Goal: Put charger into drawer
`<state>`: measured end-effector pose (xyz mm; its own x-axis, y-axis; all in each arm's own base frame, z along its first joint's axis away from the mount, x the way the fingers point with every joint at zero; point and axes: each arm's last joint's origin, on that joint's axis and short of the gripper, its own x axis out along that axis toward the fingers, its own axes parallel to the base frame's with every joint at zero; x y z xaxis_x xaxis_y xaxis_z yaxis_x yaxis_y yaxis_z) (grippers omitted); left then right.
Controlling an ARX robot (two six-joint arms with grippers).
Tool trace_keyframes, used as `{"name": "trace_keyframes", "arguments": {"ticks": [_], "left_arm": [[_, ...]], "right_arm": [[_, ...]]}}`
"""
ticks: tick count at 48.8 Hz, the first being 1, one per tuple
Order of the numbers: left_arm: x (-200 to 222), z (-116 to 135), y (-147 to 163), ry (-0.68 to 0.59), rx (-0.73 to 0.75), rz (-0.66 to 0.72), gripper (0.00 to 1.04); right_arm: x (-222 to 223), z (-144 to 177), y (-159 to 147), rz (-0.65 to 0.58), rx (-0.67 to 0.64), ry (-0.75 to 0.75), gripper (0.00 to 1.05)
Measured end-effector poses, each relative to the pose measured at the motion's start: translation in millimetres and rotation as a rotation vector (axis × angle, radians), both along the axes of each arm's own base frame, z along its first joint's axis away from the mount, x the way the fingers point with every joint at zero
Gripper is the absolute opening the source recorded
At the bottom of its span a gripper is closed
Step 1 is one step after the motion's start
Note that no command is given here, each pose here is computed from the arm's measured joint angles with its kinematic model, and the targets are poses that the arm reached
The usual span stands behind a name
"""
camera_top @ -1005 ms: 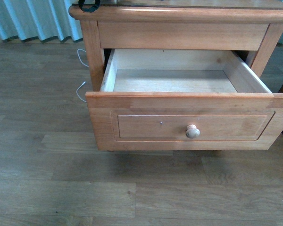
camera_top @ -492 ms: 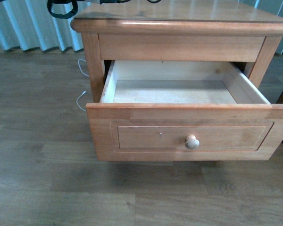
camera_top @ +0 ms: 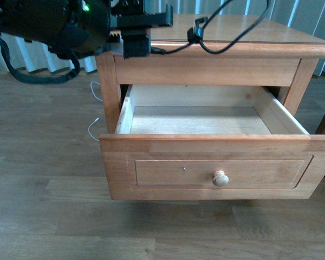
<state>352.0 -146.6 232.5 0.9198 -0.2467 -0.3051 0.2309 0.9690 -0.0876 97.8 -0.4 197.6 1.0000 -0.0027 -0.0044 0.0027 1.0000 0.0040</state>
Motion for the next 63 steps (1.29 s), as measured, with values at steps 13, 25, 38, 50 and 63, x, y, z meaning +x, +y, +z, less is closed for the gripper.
{"name": "trace_keyframes", "arguments": {"ticks": [13,25,38,50,63], "left_arm": [[22,-39,-19,0.087,0.013,0.005,0.5],[47,-83,-44,0.182,0.037,-0.004,0.49],[56,-90,-57,0.175,0.058,-0.006,0.68],[49,-67,-35,0.109,0.066,0.085,0.99],[18,3,27,-0.054,0.0,0.23,0.99]], "right_arm": [[0,0,0,0.0,0.0,0.0,0.97],[0,0,0,0.0,0.0,0.0,0.97],[0,0,0,0.0,0.0,0.0,0.97],[0,0,0,0.0,0.0,0.0,0.97],[0,0,0,0.0,0.0,0.0,0.97]]}}
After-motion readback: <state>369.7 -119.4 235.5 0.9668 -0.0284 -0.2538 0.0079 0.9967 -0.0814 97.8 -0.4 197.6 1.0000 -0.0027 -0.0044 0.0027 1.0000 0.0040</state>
